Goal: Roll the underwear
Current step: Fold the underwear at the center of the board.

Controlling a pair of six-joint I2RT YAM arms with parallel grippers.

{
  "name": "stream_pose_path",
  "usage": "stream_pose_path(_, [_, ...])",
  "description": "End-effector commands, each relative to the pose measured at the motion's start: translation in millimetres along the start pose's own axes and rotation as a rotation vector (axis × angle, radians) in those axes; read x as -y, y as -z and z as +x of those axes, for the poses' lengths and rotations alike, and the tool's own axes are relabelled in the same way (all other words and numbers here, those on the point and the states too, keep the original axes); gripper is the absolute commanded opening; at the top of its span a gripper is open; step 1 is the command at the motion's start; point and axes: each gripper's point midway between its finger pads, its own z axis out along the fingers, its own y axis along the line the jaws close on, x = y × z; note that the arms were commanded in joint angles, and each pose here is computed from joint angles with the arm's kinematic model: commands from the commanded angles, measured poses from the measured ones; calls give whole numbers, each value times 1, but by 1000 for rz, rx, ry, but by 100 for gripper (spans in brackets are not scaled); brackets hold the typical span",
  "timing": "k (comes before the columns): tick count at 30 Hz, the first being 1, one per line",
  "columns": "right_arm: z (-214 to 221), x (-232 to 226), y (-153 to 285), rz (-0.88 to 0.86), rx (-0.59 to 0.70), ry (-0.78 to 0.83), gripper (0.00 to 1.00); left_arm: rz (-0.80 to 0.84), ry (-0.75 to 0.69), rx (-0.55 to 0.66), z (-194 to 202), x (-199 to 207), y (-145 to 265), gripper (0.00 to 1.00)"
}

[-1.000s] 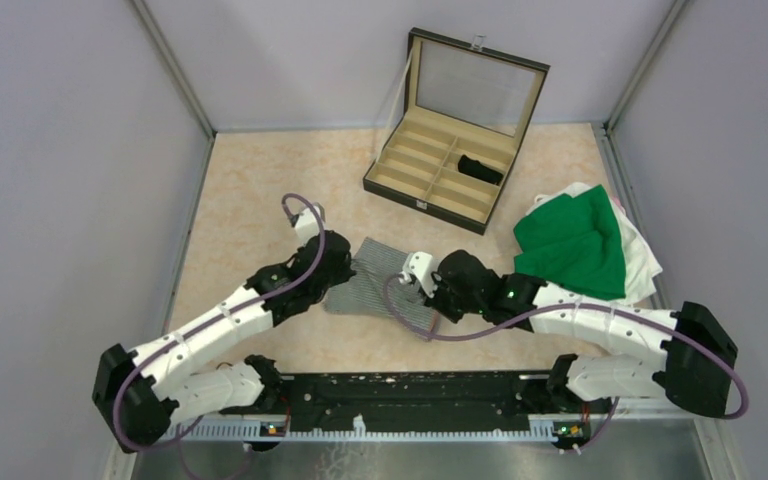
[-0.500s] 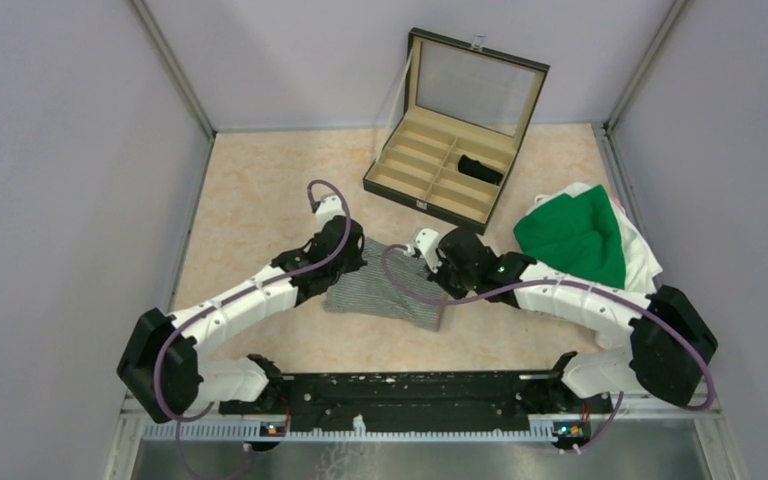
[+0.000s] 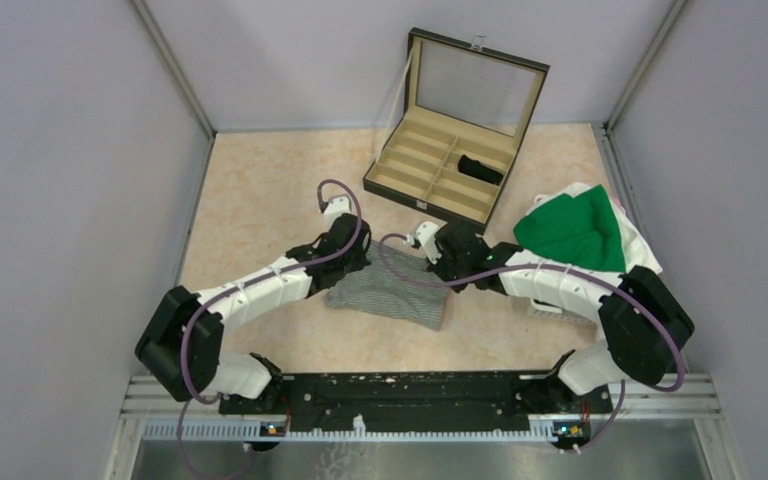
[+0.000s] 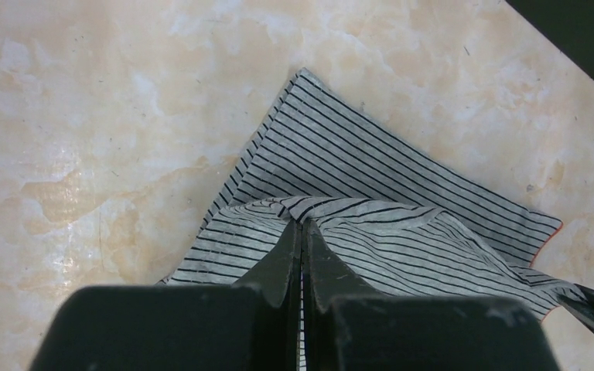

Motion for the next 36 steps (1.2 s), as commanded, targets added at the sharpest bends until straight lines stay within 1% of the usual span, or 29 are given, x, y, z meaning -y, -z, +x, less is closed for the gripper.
stream_pose_path(1, [-26,13,0,37,68,-14,0,8,23,42,-12,1,-6,0])
stream_pose_path(20, [-24,23,-18,58,49,-25,0,-38,41,30,-11,-15,-18,0])
stream_pose_path(25, [-25,25,-17,66,55,-33,10,-41,40,21,-10,-16,-22,0])
stream_pose_path(27, [-27,26,-16,72,64,-40,17,-43,41,20,-11,-16,-23,1])
stream_pose_path(29, [-29,27,-14,79,76,-49,26,-41,43,19,-12,-15,-24,8])
stream_pose_path(30, [-30,28,-13,81,83,-53,29,-44,44,19,-12,-15,-25,14])
stream_pose_path(33, [-36,30,-5,89,108,-68,35,-41,53,29,-18,-14,-23,30])
stream_pose_path(34, [-37,31,-2,94,119,-74,36,-40,55,34,-20,-13,-22,38])
stream_pose_path(36, [-41,35,6,114,142,-89,38,-38,63,48,-25,-13,-19,51])
